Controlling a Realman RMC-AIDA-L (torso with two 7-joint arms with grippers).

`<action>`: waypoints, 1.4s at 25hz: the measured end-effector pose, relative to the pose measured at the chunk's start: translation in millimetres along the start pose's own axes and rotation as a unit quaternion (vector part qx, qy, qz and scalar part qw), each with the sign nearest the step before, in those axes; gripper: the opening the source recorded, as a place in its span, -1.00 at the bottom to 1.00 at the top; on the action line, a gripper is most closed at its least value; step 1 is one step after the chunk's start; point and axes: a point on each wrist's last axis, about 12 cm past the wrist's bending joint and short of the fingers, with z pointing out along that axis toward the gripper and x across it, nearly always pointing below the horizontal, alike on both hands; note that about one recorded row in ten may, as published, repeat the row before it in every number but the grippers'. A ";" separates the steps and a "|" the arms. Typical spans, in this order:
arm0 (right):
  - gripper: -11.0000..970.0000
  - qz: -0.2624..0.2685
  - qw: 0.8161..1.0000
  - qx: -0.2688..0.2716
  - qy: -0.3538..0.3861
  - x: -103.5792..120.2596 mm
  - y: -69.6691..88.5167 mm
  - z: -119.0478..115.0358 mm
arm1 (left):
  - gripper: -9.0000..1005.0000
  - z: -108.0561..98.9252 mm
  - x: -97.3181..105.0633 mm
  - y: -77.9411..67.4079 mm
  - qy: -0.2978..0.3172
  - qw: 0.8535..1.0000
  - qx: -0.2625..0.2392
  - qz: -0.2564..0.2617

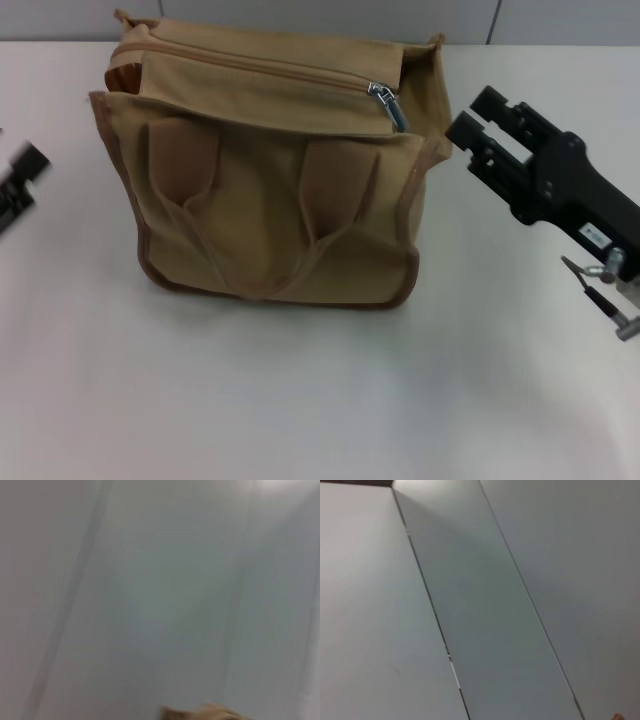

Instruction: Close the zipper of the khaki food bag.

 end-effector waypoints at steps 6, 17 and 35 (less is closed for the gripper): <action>0.30 -0.032 0.999 -0.024 -0.006 -5.7 5.8 -17.6 | 0.56 9.4 8.6 -19.7 0.052 0.992 0.113 -0.011; 0.60 -0.036 0.995 -0.064 0.068 5.5 14.7 -36.1 | 0.56 41.1 26.9 -44.9 0.126 0.956 0.262 0.029; 0.72 -0.074 0.963 -0.196 0.171 21.2 27.1 -31.0 | 0.56 55.6 39.9 -45.5 0.192 0.932 0.304 0.035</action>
